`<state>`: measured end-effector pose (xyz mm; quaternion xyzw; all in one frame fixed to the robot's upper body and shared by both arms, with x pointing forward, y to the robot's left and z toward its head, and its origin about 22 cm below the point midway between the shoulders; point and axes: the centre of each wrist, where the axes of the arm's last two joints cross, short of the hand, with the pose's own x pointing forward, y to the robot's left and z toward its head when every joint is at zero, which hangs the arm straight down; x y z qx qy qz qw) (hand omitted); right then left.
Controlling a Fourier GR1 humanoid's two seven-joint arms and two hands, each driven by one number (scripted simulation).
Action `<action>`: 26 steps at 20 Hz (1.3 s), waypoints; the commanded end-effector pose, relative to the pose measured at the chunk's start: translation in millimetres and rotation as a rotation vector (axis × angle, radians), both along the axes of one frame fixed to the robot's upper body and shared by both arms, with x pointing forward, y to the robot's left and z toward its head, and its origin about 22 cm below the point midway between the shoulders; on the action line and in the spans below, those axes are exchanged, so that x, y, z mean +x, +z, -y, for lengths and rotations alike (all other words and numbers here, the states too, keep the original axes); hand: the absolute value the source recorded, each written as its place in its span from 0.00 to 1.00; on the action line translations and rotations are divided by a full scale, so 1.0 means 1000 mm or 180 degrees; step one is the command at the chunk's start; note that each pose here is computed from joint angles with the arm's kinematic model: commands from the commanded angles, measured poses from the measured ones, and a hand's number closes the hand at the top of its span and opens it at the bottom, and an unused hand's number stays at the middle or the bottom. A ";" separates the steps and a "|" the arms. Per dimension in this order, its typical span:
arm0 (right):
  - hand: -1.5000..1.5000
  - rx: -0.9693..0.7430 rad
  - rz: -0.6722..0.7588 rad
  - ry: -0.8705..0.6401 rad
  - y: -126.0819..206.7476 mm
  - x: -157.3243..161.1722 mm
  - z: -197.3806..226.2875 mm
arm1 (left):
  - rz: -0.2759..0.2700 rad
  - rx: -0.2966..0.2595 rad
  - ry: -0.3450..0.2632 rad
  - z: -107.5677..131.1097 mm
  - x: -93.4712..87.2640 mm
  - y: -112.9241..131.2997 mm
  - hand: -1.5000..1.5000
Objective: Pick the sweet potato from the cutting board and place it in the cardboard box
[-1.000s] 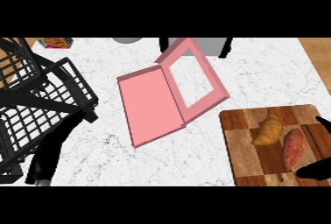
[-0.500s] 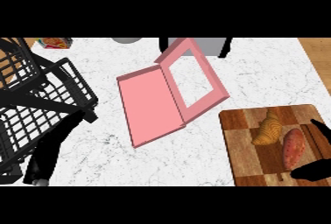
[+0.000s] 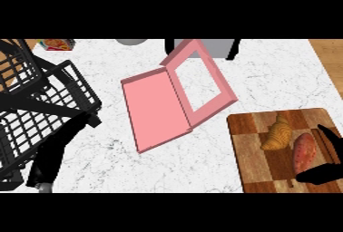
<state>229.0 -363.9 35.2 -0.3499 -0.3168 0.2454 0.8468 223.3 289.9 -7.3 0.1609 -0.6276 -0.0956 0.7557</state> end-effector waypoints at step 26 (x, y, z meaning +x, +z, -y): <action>1.00 -0.0772 0.0382 0.0072 -0.028 0.008 -0.003 | 0.0265 0.0126 0.0020 -0.001 0.015 0.027 0.50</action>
